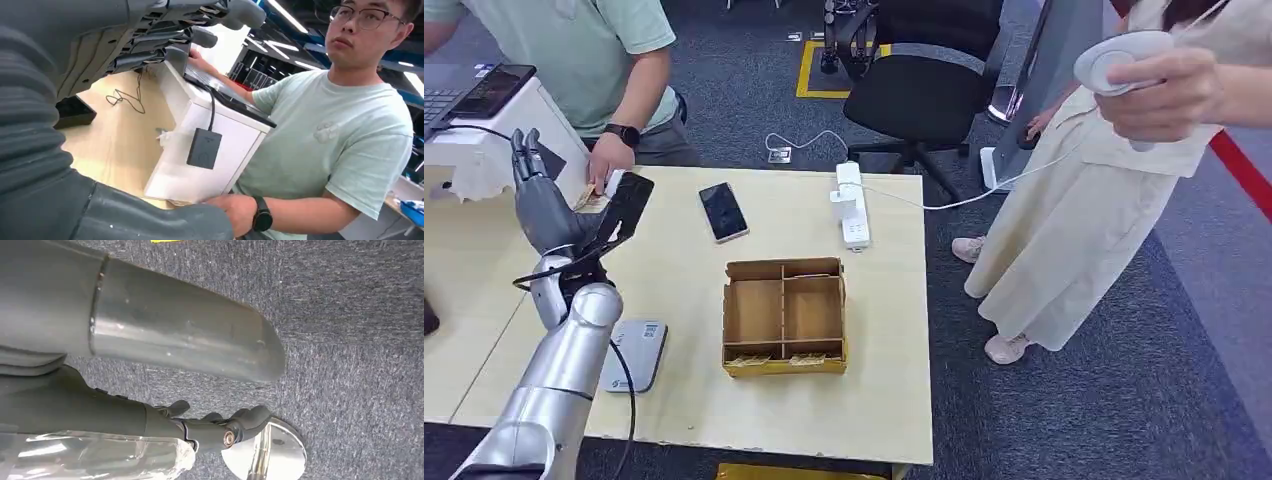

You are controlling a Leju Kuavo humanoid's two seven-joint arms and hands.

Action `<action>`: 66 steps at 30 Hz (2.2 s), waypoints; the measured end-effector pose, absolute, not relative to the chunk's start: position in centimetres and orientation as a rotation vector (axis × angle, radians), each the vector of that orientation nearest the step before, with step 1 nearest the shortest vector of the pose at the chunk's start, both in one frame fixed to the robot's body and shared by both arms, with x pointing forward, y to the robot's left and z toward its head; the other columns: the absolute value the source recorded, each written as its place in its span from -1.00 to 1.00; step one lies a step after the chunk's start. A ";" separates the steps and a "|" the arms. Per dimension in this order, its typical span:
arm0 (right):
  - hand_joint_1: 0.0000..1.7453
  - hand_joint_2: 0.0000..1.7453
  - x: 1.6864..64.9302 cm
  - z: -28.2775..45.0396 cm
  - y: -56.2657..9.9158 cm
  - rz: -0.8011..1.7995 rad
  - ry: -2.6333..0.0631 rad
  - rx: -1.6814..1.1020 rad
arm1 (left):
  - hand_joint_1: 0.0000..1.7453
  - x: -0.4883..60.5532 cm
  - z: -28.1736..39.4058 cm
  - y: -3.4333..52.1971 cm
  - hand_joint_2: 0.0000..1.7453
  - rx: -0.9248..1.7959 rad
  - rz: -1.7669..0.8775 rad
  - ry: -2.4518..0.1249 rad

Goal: Pass the card to the sensor for recognition and then transmit it.

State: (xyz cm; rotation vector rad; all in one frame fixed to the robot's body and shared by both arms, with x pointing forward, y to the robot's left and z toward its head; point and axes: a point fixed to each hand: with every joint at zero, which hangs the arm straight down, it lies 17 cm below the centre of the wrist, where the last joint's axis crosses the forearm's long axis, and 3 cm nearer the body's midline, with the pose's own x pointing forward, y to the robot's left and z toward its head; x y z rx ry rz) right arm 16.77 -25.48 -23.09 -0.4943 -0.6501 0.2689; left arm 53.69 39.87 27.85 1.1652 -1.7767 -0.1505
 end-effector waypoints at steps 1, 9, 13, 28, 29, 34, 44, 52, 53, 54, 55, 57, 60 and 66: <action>-1.00 -1.00 16.8 -23.1 -25.5 0.269 -0.650 -0.494 | -1.00 53.5 28.0 40.0 1.00 1.169 -0.146 -1.782; -1.00 -1.00 16.5 -23.2 -25.6 0.253 -0.642 -0.495 | -1.00 51.6 28.2 42.4 1.00 1.235 -0.182 -1.793; -1.00 -1.00 16.2 -23.3 -25.6 0.248 -0.638 -0.495 | -1.00 49.4 27.5 44.4 1.00 1.299 -0.232 -1.777; -1.00 -1.00 15.8 -23.3 -25.7 0.247 -0.636 -0.494 | -1.00 41.9 24.9 47.2 1.00 1.413 -0.422 -1.708; -1.00 -1.00 15.8 -23.3 -25.8 0.247 -0.636 -0.494 | -1.00 41.7 24.8 46.9 1.00 1.409 -0.436 -1.711; -1.00 -1.00 15.7 -23.4 -26.0 0.237 -0.634 -0.496 | -1.00 40.1 23.7 45.1 1.00 1.351 -0.526 -1.723; -1.00 -1.00 15.8 -23.3 -26.2 0.223 -0.638 -0.495 | -1.00 38.5 21.6 42.0 1.00 1.235 -0.666 -1.704; -1.00 -1.00 16.2 -23.3 -26.0 0.221 -0.645 -0.485 | -1.00 38.3 20.1 38.8 1.00 1.174 -0.765 -1.710; -1.00 -1.00 16.4 -23.2 -26.0 0.222 -0.647 -0.485 | -1.00 38.3 20.0 38.5 1.00 1.167 -0.771 -1.711; -1.00 -1.00 16.4 -23.2 -26.0 0.223 -0.648 -0.485 | -1.00 38.3 19.8 38.3 1.00 1.161 -0.777 -1.712; -1.00 -1.00 16.5 -23.2 -26.0 0.223 -0.650 -0.485 | -1.00 38.3 19.8 38.1 1.00 1.156 -0.780 -1.714; -1.00 -1.00 16.7 -23.1 -26.0 0.223 -0.653 -0.485 | -1.00 38.3 19.6 37.8 1.00 1.150 -0.785 -1.715; -1.00 -1.00 16.9 -23.1 -25.9 0.227 -0.657 -0.485 | -1.00 38.3 19.2 37.3 1.00 1.133 -0.798 -1.710; -1.00 -1.00 17.6 -22.9 -25.8 0.233 -0.670 -0.486 | -1.00 38.0 18.3 36.2 1.00 1.114 -0.843 -1.700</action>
